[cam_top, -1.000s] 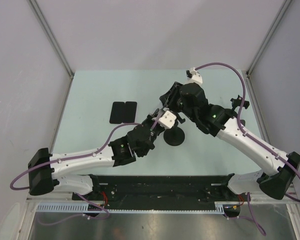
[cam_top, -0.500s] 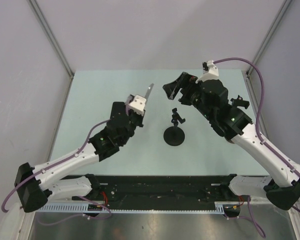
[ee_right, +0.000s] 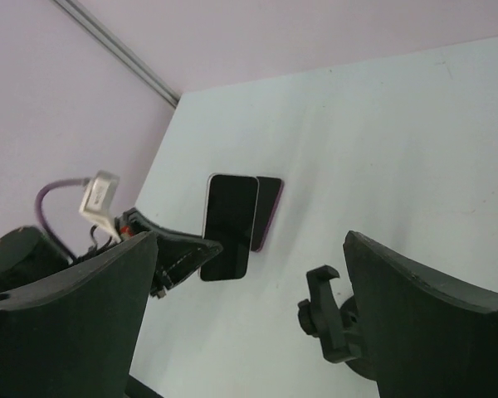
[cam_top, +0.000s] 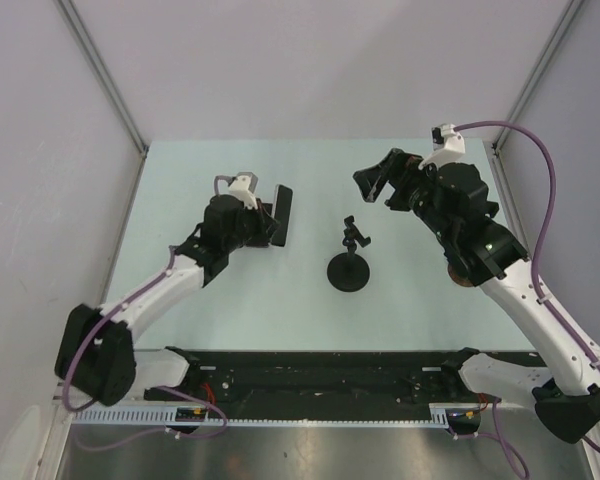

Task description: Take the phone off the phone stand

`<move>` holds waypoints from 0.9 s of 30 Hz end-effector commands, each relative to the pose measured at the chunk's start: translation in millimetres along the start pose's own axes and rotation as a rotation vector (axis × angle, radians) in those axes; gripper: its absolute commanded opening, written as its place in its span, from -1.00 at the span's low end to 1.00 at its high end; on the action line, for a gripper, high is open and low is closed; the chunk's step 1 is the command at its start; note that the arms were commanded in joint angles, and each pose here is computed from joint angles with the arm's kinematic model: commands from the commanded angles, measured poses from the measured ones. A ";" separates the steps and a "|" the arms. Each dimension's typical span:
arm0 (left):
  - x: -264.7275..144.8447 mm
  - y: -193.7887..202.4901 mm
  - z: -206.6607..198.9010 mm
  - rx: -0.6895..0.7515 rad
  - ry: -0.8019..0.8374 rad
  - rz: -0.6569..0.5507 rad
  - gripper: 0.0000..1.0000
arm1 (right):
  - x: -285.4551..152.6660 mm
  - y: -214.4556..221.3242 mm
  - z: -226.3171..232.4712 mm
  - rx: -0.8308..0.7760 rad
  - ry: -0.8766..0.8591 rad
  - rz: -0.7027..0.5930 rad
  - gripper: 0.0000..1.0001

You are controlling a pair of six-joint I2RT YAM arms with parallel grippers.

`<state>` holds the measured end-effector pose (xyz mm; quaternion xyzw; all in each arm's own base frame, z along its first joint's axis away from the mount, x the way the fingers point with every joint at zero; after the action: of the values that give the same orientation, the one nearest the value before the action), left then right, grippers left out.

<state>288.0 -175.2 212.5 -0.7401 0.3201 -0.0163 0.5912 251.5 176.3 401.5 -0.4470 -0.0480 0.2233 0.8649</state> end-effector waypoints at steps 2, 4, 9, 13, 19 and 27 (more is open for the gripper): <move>36.1 -16.6 -6.0 -0.176 0.107 0.046 -0.99 | -3.6 8.7 -13.3 -0.036 -0.030 0.042 1.00; 58.1 -2.0 5.3 -0.213 0.077 0.108 -0.99 | -3.4 10.8 -20.9 -0.036 -0.021 0.053 1.00; 98.0 6.1 27.2 -0.289 0.082 0.176 -0.99 | -5.0 22.6 -33.3 -0.054 -0.015 0.104 0.99; 117.8 26.1 48.4 -0.330 0.039 0.228 -0.99 | -5.6 31.3 -39.4 -0.046 -0.003 0.142 1.00; 123.8 39.9 70.1 -0.355 0.001 0.254 -0.93 | -2.5 40.1 -46.4 -0.039 0.019 0.173 1.00; 129.6 51.6 82.4 -0.376 -0.029 0.278 -0.68 | 10.9 49.0 -49.9 -0.015 0.025 0.212 1.00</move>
<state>391.5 -176.3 88.9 -0.7785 0.4223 0.1491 0.4398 254.3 163.1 330.7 -0.4661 0.0172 0.2997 0.8323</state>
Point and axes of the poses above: each gripper's point midway between its finger pads, its own x axis out along the fingers, its own z axis along the line the jaws close on, y = z × x, the point moved 6 cm from there along -x, back along the fingers, and after that the axes turned 5 degrees about x, right-handed, at the moved point
